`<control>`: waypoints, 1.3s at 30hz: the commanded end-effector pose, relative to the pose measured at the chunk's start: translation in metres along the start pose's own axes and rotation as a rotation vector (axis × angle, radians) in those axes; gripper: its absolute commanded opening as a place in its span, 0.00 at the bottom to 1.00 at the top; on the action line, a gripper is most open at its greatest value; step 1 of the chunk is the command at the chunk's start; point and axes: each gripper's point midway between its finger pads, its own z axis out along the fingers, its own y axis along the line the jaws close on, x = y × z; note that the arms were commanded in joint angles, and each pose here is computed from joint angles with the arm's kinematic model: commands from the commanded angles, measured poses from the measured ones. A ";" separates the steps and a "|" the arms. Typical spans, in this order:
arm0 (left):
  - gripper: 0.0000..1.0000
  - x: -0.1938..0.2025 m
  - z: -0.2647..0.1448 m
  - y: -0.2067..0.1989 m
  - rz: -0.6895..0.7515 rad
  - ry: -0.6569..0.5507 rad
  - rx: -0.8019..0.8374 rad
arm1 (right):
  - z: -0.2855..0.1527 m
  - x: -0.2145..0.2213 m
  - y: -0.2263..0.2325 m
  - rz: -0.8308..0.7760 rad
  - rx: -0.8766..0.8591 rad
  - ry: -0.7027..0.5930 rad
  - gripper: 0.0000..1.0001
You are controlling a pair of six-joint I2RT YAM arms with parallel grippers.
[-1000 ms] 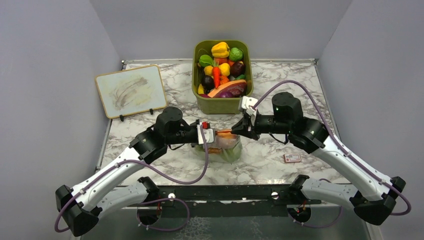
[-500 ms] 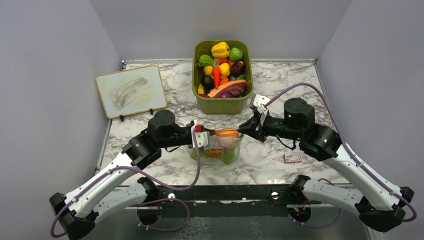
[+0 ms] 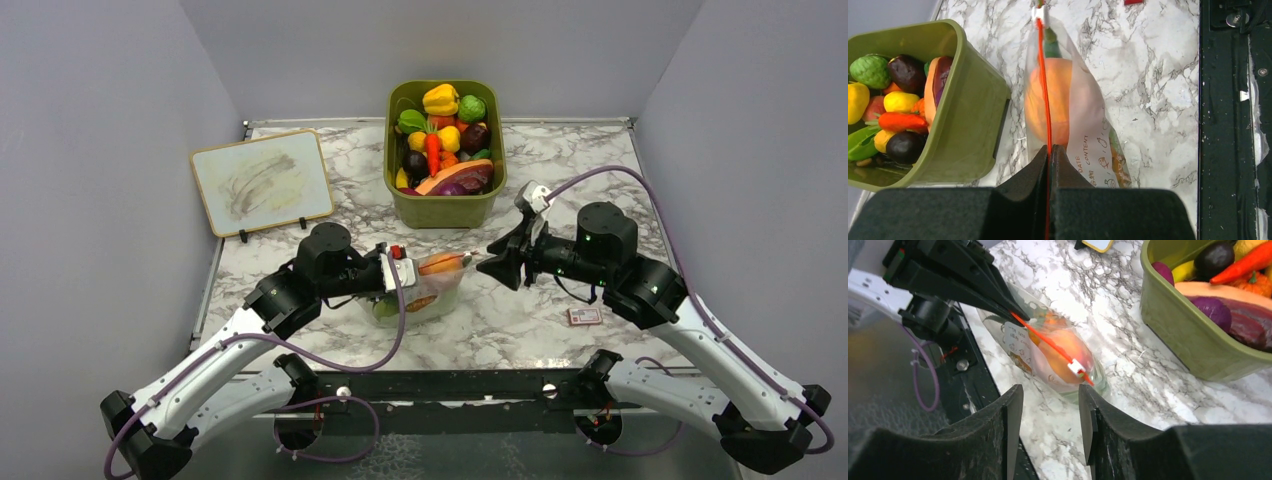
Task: Place the food in the zip-top bag and seal the zipper
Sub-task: Adjust the zipper food storage bag at the center of the board.
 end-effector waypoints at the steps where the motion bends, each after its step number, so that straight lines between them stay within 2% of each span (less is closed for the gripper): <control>1: 0.00 -0.018 -0.002 0.008 0.025 -0.064 -0.027 | -0.004 -0.024 -0.012 0.155 0.107 -0.100 0.45; 7: 0.00 -0.022 0.001 0.008 0.032 -0.082 -0.020 | 0.012 -0.015 -0.033 0.292 0.222 -0.097 0.46; 14: 0.00 -0.026 0.001 0.012 0.039 -0.090 -0.026 | 0.028 -0.008 -0.014 0.304 0.094 -0.052 0.42; 17: 0.00 -0.027 0.002 0.009 0.049 -0.096 -0.012 | 0.026 -0.011 0.004 0.142 -0.039 -0.036 0.53; 19: 0.00 -0.029 0.002 0.005 0.069 -0.110 0.015 | 0.022 -0.018 0.006 0.011 -0.069 -0.051 0.60; 22: 0.00 -0.033 0.001 -0.001 0.088 -0.134 0.049 | 0.014 -0.021 0.014 -0.178 -0.148 -0.009 0.64; 28: 0.00 -0.041 -0.002 -0.007 0.101 -0.156 0.083 | 0.001 0.003 0.018 -0.337 -0.229 0.137 0.63; 34: 0.00 -0.040 -0.002 -0.008 0.104 -0.157 0.090 | 0.001 0.020 0.026 -0.394 -0.319 0.173 0.49; 39: 0.00 -0.039 -0.001 -0.011 0.106 -0.165 0.101 | 0.013 0.025 0.011 -0.473 -0.274 0.155 0.54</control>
